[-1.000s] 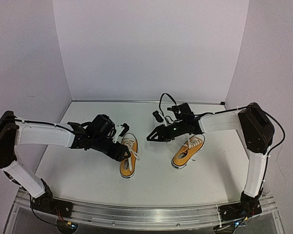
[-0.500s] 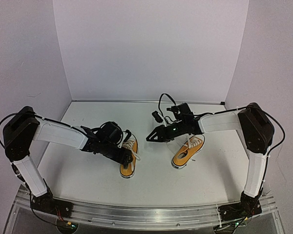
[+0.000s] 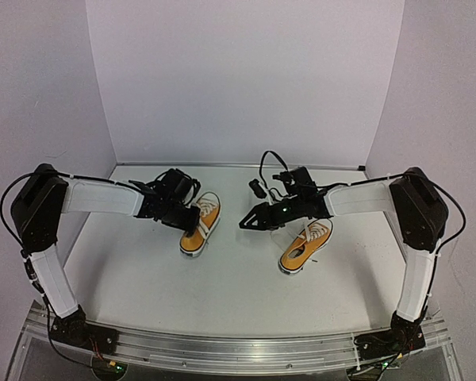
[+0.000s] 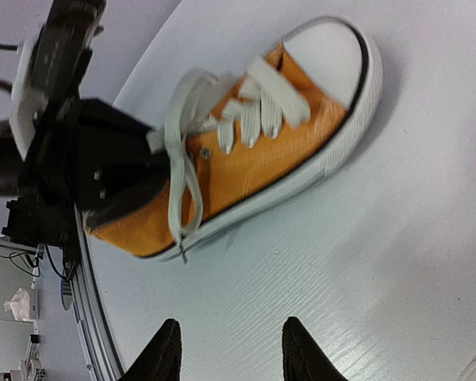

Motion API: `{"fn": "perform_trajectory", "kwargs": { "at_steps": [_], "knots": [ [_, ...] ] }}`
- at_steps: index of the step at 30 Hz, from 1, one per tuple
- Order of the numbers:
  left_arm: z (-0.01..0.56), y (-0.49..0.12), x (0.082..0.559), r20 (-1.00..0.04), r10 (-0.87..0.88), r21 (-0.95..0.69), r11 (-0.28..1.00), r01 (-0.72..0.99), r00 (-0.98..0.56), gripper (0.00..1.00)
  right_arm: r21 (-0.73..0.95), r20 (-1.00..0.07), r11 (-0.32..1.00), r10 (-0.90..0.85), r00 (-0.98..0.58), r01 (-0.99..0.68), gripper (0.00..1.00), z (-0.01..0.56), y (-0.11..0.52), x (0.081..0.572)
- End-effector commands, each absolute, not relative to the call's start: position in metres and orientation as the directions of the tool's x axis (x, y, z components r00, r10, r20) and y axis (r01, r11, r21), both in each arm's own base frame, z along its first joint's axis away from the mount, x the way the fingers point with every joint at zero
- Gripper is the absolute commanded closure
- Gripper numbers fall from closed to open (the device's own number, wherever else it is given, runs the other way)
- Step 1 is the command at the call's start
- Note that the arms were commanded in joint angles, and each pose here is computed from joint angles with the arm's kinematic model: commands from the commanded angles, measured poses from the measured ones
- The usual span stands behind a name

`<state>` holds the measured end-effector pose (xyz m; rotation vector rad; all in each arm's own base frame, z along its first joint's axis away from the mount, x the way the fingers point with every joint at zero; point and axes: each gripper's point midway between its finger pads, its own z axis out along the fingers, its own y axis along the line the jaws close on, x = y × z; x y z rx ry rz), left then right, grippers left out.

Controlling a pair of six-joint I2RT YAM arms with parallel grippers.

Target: Tie the shoes

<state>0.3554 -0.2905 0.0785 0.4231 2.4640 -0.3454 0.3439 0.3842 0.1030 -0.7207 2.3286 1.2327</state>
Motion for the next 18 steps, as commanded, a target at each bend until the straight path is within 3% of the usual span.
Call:
{"fn": "perform_trajectory", "kwargs": {
  "at_steps": [1, 7, 8, 11, 14, 15, 18],
  "knots": [
    [0.111, -0.256, 0.434, -0.707, 0.036, -0.186, 0.954, 0.234, -0.706, 1.0, 0.583, -0.655, 0.483, -0.197, -0.73, -0.654, 0.58, 0.144, 0.373, 0.354],
    [0.083, -0.231, 0.474, -0.678, 0.04, -0.181, 0.959, 0.22, -0.734, 0.99, 0.572, -0.667, 0.499, -0.18, -0.723, -0.651, 0.55, 0.152, 0.363, 0.355],
    [0.079, -0.229, 0.476, -0.67, 0.039, -0.19, 0.956, 0.223, -0.741, 0.93, 0.569, -0.671, 0.501, -0.176, -0.72, -0.652, 0.54, 0.154, 0.362, 0.355],
    [0.084, -0.226, 0.476, -0.68, 0.059, -0.18, 0.953, 0.245, -0.731, 0.57, 0.553, -0.688, 0.517, -0.16, -0.708, -0.654, 0.43, 0.163, 0.354, 0.359],
    [0.112, -0.229, 0.466, -0.707, 0.069, -0.197, 0.936, 0.29, -0.704, 0.08, 0.52, -0.729, 0.519, -0.144, -0.669, -0.678, 0.3, 0.184, 0.35, 0.361],
    [0.124, -0.228, 0.462, -0.716, 0.071, -0.196, 0.934, 0.298, -0.694, 0.02, 0.504, -0.747, 0.517, -0.141, -0.65, -0.691, 0.28, 0.193, 0.349, 0.361],
    [0.162, -0.224, 0.448, -0.751, 0.061, -0.21, 0.922, 0.324, -0.658, 0.0, 0.442, -0.806, 0.53, -0.12, -0.58, -0.724, 0.26, 0.224, 0.343, 0.363]
  ]
}}
